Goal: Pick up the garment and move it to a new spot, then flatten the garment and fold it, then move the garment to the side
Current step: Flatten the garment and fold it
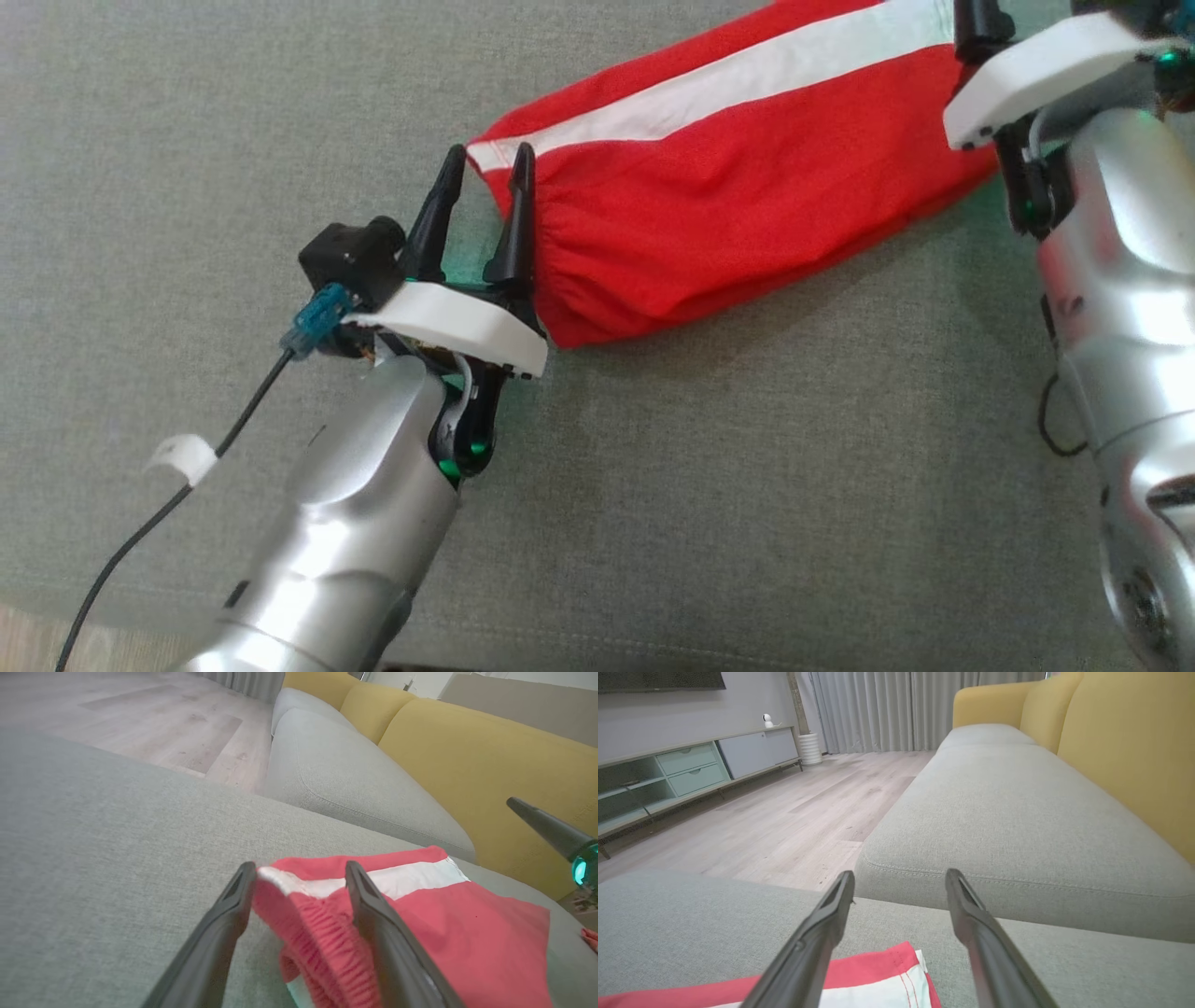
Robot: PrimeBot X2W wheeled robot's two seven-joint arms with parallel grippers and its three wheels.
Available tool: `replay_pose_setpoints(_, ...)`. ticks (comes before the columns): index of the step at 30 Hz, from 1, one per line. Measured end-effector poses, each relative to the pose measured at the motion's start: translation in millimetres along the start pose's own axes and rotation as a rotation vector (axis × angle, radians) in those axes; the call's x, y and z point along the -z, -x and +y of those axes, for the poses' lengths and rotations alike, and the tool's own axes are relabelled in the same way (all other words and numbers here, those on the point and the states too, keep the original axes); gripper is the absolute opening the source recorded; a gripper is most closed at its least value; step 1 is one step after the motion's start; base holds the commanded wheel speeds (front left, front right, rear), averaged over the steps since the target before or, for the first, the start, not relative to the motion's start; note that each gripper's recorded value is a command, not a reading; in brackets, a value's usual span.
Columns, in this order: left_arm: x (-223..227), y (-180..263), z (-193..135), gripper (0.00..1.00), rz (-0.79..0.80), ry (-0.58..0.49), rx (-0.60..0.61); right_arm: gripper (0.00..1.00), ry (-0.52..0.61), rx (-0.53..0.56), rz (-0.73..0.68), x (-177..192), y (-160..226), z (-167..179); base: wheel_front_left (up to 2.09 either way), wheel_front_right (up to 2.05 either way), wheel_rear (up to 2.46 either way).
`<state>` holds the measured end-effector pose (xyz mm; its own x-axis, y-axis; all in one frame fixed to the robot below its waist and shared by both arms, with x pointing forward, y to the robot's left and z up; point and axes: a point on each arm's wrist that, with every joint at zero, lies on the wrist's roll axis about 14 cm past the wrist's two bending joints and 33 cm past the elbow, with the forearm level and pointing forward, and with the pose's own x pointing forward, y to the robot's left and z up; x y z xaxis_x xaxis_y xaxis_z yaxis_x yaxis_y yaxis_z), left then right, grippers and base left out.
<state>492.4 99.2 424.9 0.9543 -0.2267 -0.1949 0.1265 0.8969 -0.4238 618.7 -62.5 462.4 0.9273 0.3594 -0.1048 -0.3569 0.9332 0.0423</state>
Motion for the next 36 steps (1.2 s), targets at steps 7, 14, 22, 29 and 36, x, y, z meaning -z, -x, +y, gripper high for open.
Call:
replay_pose_setpoints(7, -8, 19, 16, 1.0, -0.045, -0.081, -0.086, 1.0, 0.05, 0.01, 0.128, 49, 35, -2, 0.0, 0.0, 0.0)
replay_pose_setpoints(14, -12, 43, 37, 1.0, -0.077, -0.106, -0.168, 1.0, 0.032, 0.054, 0.288, 96, 57, -12, 0.0, 0.0, 0.0)
replay_pose_setpoints(22, -18, 58, 51, 1.0, -0.1, -0.125, -0.214, 1.0, -0.047, 0.092, 0.364, 107, 53, -11, 0.0, 0.0, 0.0)
replay_pose_setpoints(29, -15, 72, 50, 1.0, -0.096, -0.132, -0.219, 0.0, -0.159, 0.117, 0.369, 104, 63, 3, 0.0, 0.0, 0.0)
replay_pose_setpoints(36, -9, 93, 48, 1.0, -0.097, -0.151, -0.24, 0.0, -0.314, 0.265, 0.309, 105, 119, -17, 0.0, 0.0, 0.0)
